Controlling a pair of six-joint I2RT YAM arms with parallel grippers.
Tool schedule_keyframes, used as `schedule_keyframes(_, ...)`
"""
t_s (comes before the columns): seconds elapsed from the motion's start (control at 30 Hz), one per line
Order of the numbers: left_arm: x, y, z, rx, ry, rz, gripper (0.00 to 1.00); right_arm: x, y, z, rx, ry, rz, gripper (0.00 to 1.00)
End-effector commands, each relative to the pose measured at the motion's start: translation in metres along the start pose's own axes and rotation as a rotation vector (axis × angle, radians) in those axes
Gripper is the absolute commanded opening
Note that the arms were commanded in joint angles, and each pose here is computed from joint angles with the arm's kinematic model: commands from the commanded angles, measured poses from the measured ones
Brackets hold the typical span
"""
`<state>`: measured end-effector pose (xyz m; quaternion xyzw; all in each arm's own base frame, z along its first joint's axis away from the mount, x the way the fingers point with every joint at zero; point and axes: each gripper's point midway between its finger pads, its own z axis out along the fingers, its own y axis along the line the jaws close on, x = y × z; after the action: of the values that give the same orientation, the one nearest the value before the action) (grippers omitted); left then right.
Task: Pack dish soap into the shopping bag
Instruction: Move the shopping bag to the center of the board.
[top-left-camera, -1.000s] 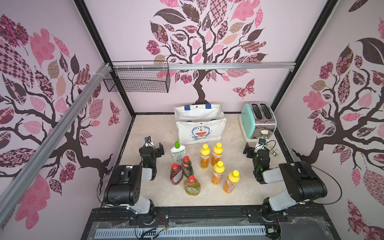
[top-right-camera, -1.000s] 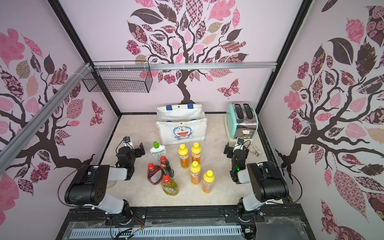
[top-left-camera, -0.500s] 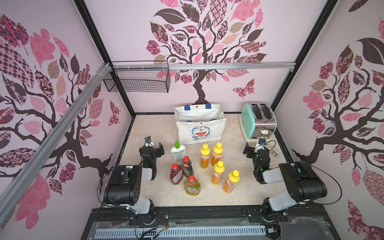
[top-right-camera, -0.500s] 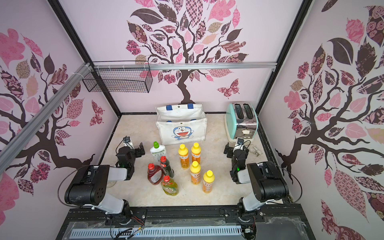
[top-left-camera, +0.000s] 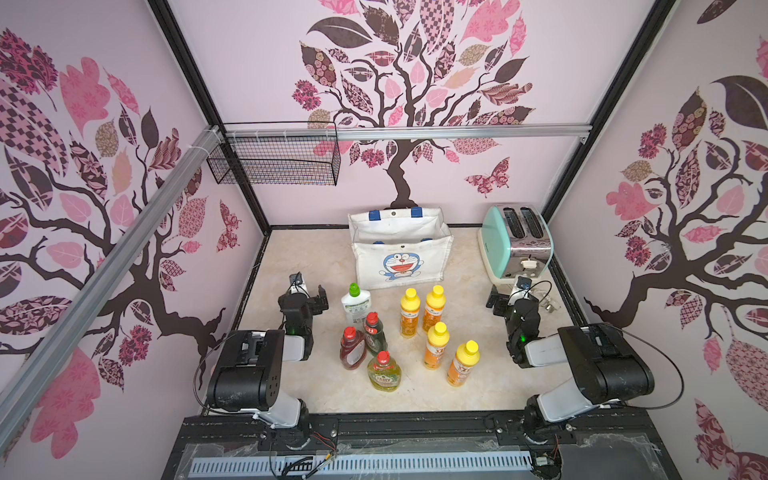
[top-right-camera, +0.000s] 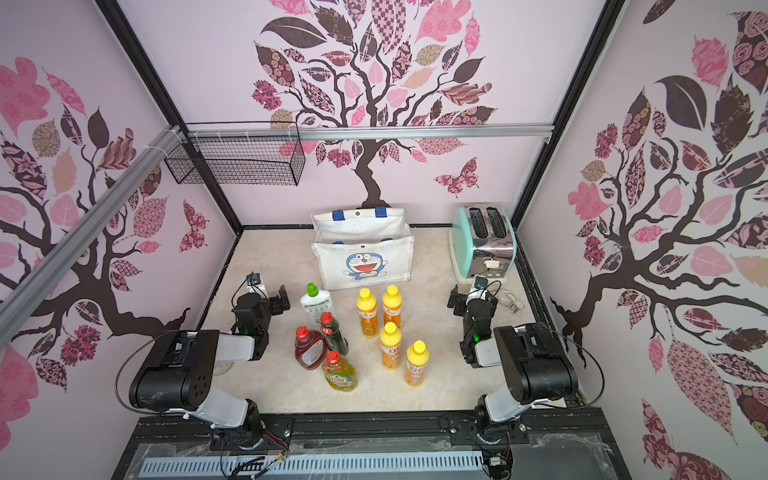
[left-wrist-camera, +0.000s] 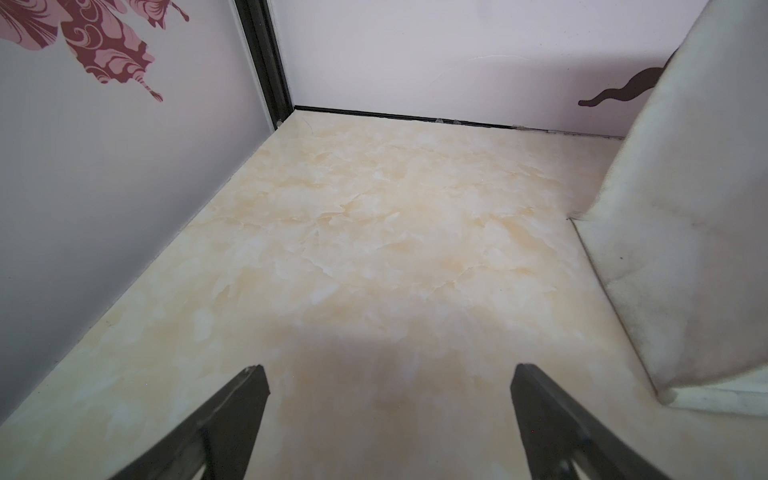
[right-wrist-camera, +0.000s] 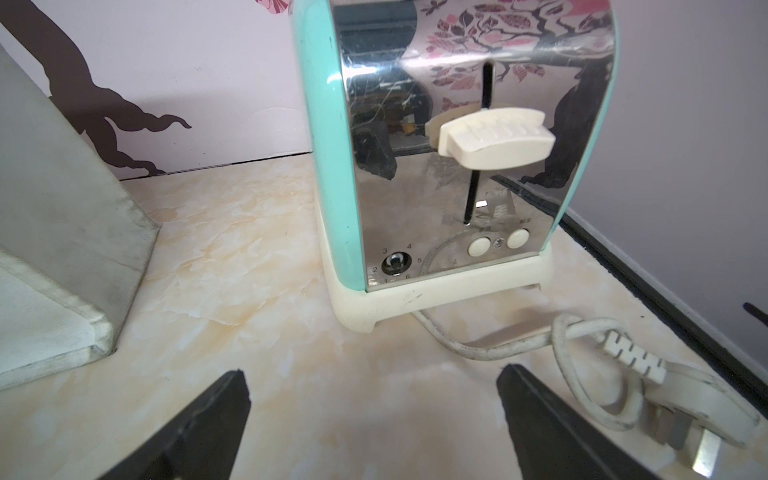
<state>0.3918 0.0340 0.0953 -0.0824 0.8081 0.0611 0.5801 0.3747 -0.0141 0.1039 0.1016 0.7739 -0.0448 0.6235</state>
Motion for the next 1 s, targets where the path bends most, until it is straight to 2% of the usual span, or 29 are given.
schedule_keyframes(0.0,-0.008,0.0,0.004,0.005,-0.026,-0.003,0.97,-0.011,-0.002,0.005,0.015,-0.028,0.004,0.99)
schedule_keyframes(0.17,-0.011,0.0,0.003,0.002,-0.036,0.0,0.97,-0.016,-0.008,0.002,0.047,-0.036,0.019,0.99)
schedule_keyframes(0.2,-0.021,0.007,0.004,-0.041,-0.06,-0.02,0.97,-0.017,-0.006,0.002,0.037,-0.034,0.014,0.99)
schedule_keyframes(0.23,-0.029,0.011,0.005,-0.069,-0.04,-0.031,0.97,-0.021,-0.007,0.002,0.041,-0.044,0.013,0.99)
schedule_keyframes(0.27,-0.031,0.013,0.006,-0.091,0.034,-0.025,0.97,-0.029,-0.01,0.0,0.061,-0.064,0.024,0.99)
schedule_keyframes(0.33,-0.049,0.014,0.006,-0.108,0.073,-0.019,0.97,-0.036,-0.012,-0.001,0.08,-0.036,0.024,1.0)
schedule_keyframes(0.47,-0.091,0.017,-0.002,-0.13,0.038,-0.123,0.97,-0.072,-0.007,-0.005,0.072,-0.022,0.036,0.99)
schedule_keyframes(0.53,-0.116,0.004,-0.008,-0.058,0.026,-0.166,0.97,-0.097,-0.004,-0.01,0.063,-0.022,0.044,0.99)
schedule_keyframes(0.6,-0.137,-0.01,-0.014,0.003,0.077,-0.192,0.97,-0.127,0.0,-0.016,0.051,-0.028,0.068,0.99)
schedule_keyframes(0.73,-0.167,-0.031,-0.032,0.066,0.15,-0.212,0.97,-0.179,0.025,-0.024,-0.065,-0.008,0.063,0.99)
schedule_keyframes(0.9,-0.192,-0.065,-0.06,0.27,0.203,-0.299,0.97,-0.226,0.061,-0.017,-0.204,0.086,0.082,0.99)
schedule_keyframes(0.97,-0.196,-0.075,-0.069,0.334,0.223,-0.299,0.97,-0.241,0.078,-0.012,-0.241,0.116,0.069,0.99)
